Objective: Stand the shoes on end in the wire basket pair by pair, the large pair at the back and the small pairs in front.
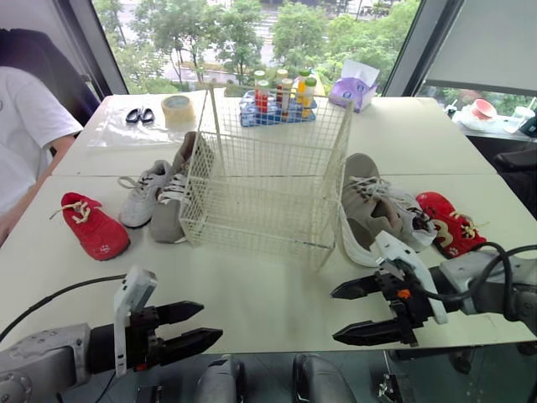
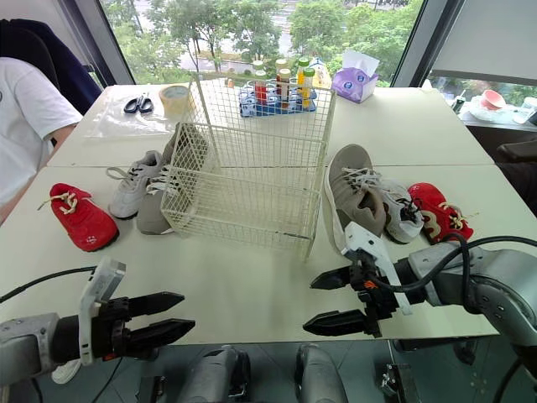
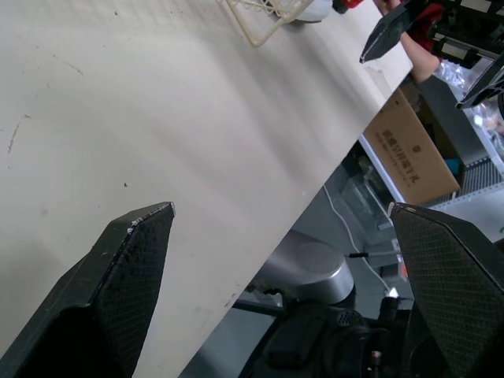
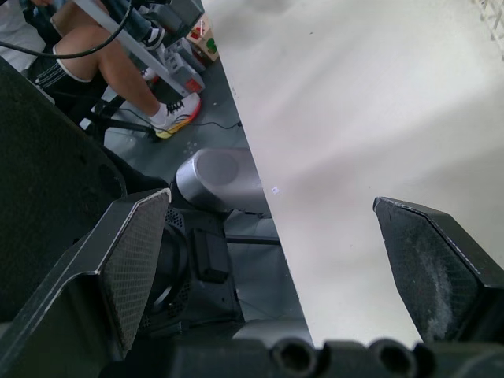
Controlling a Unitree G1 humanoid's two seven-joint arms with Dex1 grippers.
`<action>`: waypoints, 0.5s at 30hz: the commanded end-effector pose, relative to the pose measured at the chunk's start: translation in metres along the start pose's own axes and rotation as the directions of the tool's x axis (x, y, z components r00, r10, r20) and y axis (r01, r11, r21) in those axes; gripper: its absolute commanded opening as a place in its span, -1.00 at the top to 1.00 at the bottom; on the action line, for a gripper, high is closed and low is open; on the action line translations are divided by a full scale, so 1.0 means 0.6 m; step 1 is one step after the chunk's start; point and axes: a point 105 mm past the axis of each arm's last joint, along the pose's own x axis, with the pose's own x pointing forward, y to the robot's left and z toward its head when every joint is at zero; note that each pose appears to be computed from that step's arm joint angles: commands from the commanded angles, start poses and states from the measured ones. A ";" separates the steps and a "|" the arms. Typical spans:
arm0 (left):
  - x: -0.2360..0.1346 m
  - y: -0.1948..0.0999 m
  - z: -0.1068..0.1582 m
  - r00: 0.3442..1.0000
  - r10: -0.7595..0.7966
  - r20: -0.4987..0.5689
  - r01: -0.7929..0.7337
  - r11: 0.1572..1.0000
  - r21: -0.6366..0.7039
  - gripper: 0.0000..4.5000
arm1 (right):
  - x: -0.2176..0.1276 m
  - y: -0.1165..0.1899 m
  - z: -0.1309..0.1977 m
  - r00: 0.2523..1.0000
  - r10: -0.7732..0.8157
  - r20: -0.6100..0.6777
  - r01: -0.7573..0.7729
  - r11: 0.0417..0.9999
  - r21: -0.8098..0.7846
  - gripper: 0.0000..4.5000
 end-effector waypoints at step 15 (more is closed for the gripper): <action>0.006 0.007 0.026 0.999 0.007 0.032 -0.009 0.998 0.062 -1.00 | 0.002 -0.016 0.011 0.998 -0.067 -0.002 0.067 0.993 -0.093 -1.00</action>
